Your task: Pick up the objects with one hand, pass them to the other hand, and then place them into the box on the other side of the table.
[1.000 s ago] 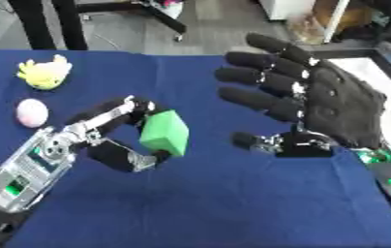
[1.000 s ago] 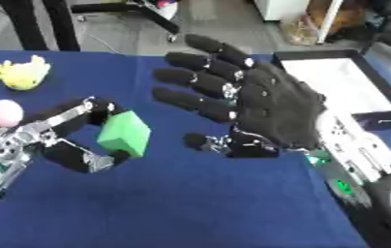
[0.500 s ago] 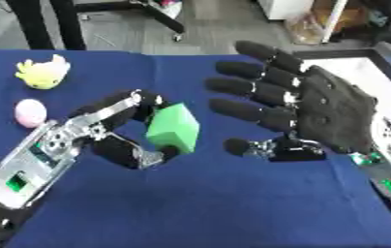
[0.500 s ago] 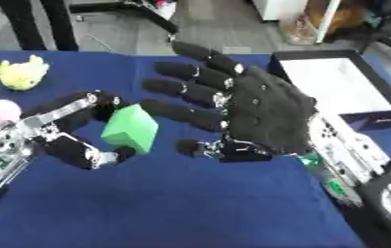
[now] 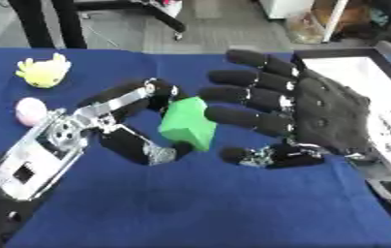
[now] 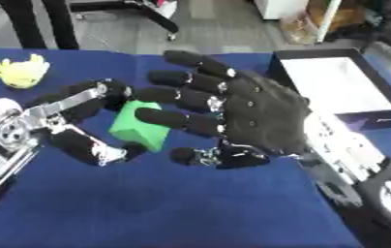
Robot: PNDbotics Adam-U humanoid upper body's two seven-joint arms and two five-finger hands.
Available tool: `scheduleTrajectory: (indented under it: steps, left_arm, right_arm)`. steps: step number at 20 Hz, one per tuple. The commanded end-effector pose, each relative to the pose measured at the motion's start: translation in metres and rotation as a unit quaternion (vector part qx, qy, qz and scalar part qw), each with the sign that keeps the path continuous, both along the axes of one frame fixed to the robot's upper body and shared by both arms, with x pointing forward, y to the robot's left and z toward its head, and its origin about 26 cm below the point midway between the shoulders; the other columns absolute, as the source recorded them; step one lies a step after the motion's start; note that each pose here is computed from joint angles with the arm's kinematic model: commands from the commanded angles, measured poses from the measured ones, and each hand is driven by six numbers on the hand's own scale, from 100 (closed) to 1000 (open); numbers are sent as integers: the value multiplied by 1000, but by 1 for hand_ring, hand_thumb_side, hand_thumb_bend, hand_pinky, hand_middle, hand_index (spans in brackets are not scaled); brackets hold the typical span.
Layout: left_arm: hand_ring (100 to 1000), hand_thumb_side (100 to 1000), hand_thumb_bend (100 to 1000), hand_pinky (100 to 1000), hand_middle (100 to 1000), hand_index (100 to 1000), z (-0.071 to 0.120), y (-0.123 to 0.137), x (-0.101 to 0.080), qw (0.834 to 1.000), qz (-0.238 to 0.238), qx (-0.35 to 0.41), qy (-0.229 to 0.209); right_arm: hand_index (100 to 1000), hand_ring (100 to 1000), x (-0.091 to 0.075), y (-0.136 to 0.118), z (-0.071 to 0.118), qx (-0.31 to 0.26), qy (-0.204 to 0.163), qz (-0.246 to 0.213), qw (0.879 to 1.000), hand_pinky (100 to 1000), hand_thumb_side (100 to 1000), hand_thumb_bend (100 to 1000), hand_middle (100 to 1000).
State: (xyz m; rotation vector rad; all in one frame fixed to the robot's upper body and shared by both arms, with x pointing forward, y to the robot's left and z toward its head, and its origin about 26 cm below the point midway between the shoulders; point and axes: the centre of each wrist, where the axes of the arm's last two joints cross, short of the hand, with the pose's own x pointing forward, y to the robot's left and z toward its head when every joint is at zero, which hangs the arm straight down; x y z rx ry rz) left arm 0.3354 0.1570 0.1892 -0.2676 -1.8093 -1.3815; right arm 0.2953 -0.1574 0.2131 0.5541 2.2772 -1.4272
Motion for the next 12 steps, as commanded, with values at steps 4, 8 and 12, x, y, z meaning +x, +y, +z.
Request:
scheduleTrajectory:
  steps: [4,8,12]
  left_arm:
    - [426,100,100,517,313,591,13,-10,-1,999,-26,4,-27]
    - [426,100,100,517,313,591,13,-15,-1,999,-35,8,-27]
    - [426,100,100,516,313,591,13,-18,-1,999,-40,9,-25]
  right_arm:
    - [982,878,-2,0,10,-3,-7,15,1000,960,203,377,864]
    - [985,877,-2,0,11,-8,-5,18,1000,959,185,362,862]
    - [988,870,-2,-1,10,-10,-1,18,1000,951,145,338,854]
